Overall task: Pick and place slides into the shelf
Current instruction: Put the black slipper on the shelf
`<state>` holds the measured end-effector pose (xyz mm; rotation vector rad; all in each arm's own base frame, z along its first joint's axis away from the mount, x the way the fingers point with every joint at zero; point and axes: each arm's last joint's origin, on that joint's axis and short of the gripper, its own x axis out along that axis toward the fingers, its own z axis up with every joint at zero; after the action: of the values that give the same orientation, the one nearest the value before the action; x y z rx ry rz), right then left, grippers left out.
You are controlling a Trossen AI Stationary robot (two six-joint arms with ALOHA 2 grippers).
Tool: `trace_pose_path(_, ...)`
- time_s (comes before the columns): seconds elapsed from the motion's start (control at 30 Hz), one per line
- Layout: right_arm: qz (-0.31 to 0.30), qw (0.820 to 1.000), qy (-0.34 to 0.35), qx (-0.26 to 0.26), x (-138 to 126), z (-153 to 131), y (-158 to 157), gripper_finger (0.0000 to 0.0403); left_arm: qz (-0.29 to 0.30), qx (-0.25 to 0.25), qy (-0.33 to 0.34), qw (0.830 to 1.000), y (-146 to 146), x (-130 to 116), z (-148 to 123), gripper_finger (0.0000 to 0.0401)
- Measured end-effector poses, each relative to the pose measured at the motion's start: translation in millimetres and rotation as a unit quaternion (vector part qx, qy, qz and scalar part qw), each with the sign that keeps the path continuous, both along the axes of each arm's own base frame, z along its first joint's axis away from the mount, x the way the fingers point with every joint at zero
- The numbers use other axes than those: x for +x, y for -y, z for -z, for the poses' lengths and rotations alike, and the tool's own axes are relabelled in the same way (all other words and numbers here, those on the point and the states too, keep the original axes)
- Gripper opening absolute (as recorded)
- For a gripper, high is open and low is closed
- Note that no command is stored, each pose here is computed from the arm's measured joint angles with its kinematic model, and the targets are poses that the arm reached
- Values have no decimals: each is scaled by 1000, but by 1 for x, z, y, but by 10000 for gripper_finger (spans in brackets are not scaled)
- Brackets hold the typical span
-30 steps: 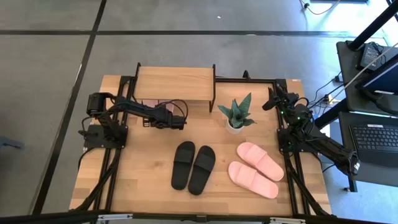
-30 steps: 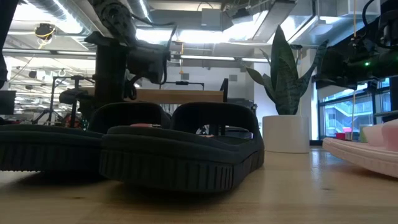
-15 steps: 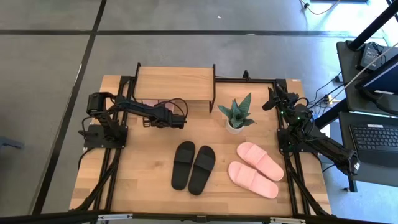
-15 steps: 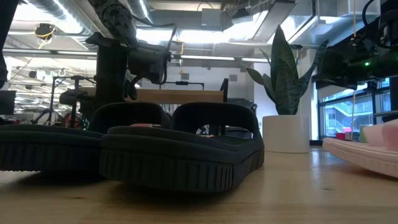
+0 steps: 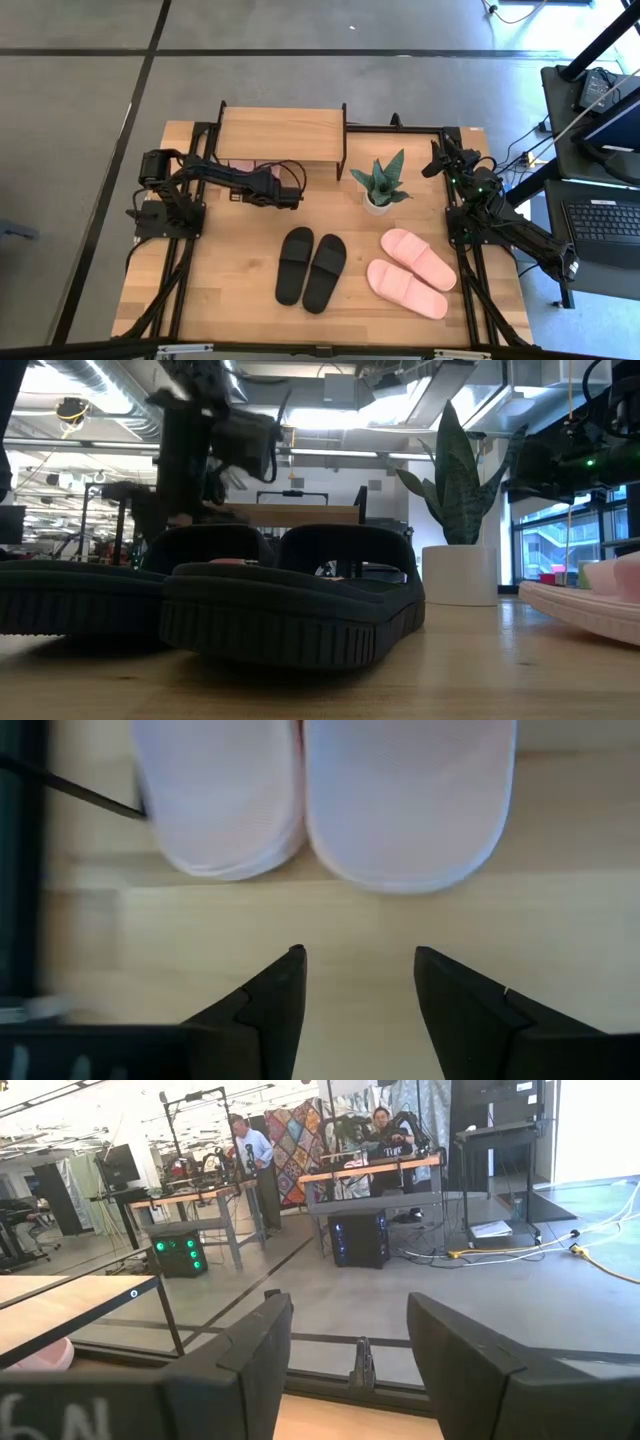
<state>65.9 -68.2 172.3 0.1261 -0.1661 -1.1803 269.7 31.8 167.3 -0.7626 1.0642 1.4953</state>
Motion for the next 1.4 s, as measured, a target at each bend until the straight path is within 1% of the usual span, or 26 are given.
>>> trace_pose_path(0.13, 0, 1000, 0, 0, 0, 0, 0, 200, 32, -3, -63, 997, 13, 1, -29, 176)
trace_pose_path(0.27, 0, 1000, 2, 0, 0, 0, 0, 200, 61, 34, -120, 990, 22, -1, -65, 176)
trace_pose_path(0.3, 0, 1000, 2, 1, 0, 0, 0, 200, 74, 44, -116, 990, 24, 2, -72, 176)
trace_pose_path(0.33, 0, 1000, 2, 1, 0, 0, 0, 200, 101, 48, -112, 987, 26, 5, -79, 176)
trace_pose_path(0.4, 0, 1000, 3, 1, 0, 0, 0, 200, 169, 54, -82, 981, 33, 9, -94, 176)
trace_pose_path(0.5, -1, 1000, 13, 5, 0, 0, 0, 200, 274, 65, -59, 958, 47, 17, -112, 176)
trace_pose_path(0.63, -3, 999, 39, 15, 0, 0, 0, 200, 387, 75, -31, 918, 64, 23, -129, 176)
trace_pose_path(0.7, -11, 999, 48, 20, 1, 0, 0, 200, 443, 66, -21, 894, 74, 27, -131, 176)
trace_pose_path(0.77, -21, 998, 58, 24, 1, 0, -1, 200, 485, 63, -20, 872, 84, 31, -129, 176)
trace_pose_path(0.83, -39, 996, 68, 30, 2, 0, -1, 200, 503, 74, -21, 861, 90, 31, -130, 176)
trace_pose_path(0.93, -63, 995, 69, 32, 3, 0, -2, 200, 502, 90, -14, 860, 92, 35, -129, 176)
trace_pose_path(0.97, -70, 995, 68, 33, 4, 0, -2, 200, 496, 89, -8, 863, 93, 35, -129, 176)
trace_pose_path(1.0, -72, 995, 68, 33, 4, 0, -2, 200, 483, 80, 6, 872, 94, 34, -129, 176)
trace_pose_path(1.03, -73, 994, 69, 33, 4, 0, -2, 200, 478, 72, 16, 875, 97, 33, -129, 176)
trace_pose_path(1.07, -73, 994, 69, 33, 4, 0, -2, 200, 483, 65, 20, 873, 103, 32, -128, 176)
trace_pose_path(1.1, -73, 994, 68, 34, 4, 0, -2, 200, 496, 56, 22, 866, 109, 31, -128, 176)
trace_pose_path(1.17, -73, 994, 68, 33, 4, 0, -2, 200, 540, 30, 31, 841, 125, 29, -128, 176)
trace_pose_path(1.2, -73, 994, 68, 34, 4, 0, -2, 200, 570, 10, 40, 820, 134, 29, -128, 176)
trace_pose_path(1.23, -73, 994, 67, 34, 4, 1, -2, 200, 606, -9, 52, 794, 144, 28, -129, 176)
trace_pose_path(1.27, -73, 994, 67, 34, 4, 1, -2, 200, 638, -17, 67, 767, 153, 28, -130, 176)
trace_pose_path(1.3, -73, 995, 66, 35, 4, 1, -2, 200, 659, -10, 87, 747, 162, 29, -133, 176)
trace_pose_path(1.37, -73, 995, 66, 34, 4, 1, -2, 200, 689, 5, 113, 716, 177, 30, -135, 176)
trace_pose_path(1.4, -73, 995, 65, 34, 4, 1, -2, 200, 694, 7, 119, 710, 181, 30, -134, 176)
